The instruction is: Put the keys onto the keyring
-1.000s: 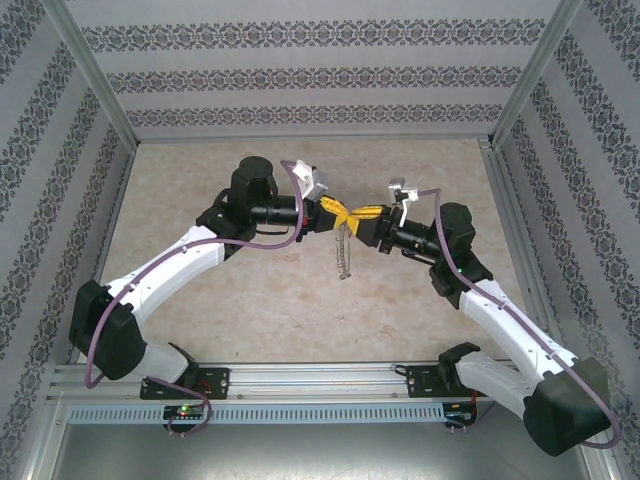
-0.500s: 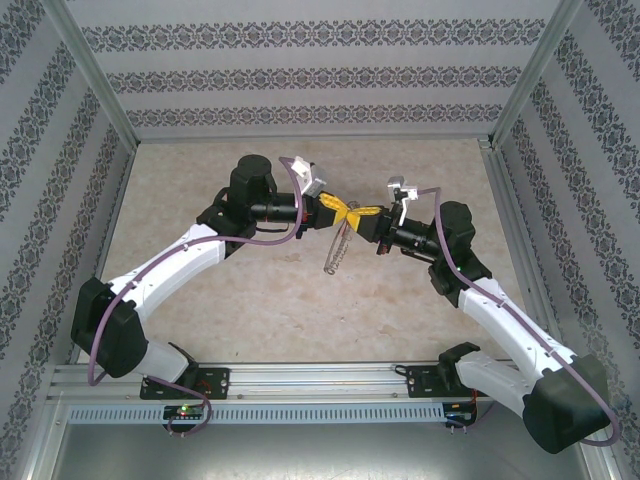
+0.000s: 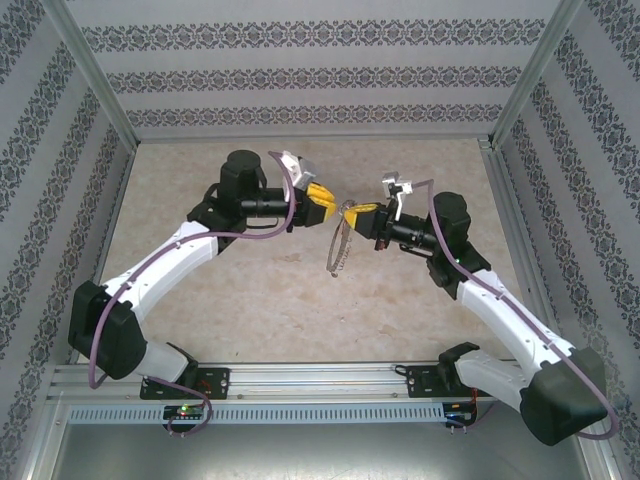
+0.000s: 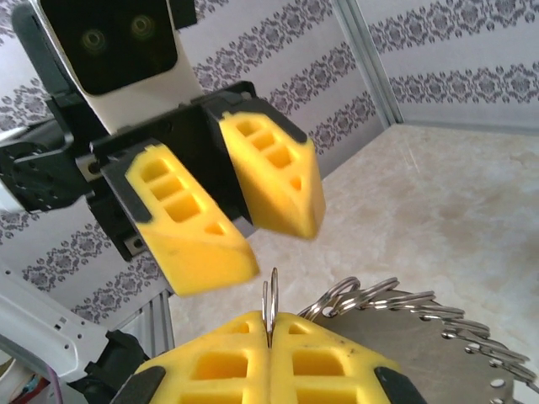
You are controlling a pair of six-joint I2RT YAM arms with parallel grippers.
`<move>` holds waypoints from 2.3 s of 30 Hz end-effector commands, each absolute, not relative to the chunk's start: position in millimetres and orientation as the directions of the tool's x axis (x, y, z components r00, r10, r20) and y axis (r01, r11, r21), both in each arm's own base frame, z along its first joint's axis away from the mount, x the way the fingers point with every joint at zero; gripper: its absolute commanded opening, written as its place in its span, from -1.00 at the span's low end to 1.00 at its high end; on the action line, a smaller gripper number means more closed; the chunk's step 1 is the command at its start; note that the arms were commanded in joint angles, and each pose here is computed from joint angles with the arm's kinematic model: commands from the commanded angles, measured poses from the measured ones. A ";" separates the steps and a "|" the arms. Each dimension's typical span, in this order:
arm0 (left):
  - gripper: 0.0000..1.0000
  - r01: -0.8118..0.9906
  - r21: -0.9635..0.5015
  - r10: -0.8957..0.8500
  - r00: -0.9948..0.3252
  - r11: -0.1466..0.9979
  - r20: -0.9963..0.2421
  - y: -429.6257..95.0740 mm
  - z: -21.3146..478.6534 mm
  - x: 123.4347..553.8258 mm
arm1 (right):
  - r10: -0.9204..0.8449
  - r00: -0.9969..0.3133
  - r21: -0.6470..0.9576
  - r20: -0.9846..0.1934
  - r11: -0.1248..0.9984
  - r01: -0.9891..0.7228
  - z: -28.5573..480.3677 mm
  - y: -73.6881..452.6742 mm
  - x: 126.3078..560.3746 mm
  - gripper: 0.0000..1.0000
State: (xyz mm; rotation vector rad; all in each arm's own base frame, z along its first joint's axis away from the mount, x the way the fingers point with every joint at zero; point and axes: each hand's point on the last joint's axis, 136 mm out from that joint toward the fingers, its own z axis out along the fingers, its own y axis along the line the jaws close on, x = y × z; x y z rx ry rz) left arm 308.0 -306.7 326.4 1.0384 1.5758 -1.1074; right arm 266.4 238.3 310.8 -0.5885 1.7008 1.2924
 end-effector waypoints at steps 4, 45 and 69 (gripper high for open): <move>-0.26 0.959 -0.133 0.176 -0.180 0.251 -0.968 -283.4 342.0 310.1 | 0.031 -0.474 0.451 -0.880 0.372 -0.811 302.7 242.7 280.8 -1.00; -0.29 0.880 -0.475 0.319 -0.453 0.008 -0.833 -298.3 295.4 316.2 | -0.115 -0.495 0.462 -0.861 0.228 -0.857 297.1 259.9 297.9 -1.00; -0.47 0.873 -0.487 0.318 -0.462 -0.001 -0.828 -309.0 286.6 325.6 | -0.113 -0.497 0.465 -0.860 0.224 -0.857 295.4 262.1 301.1 -1.00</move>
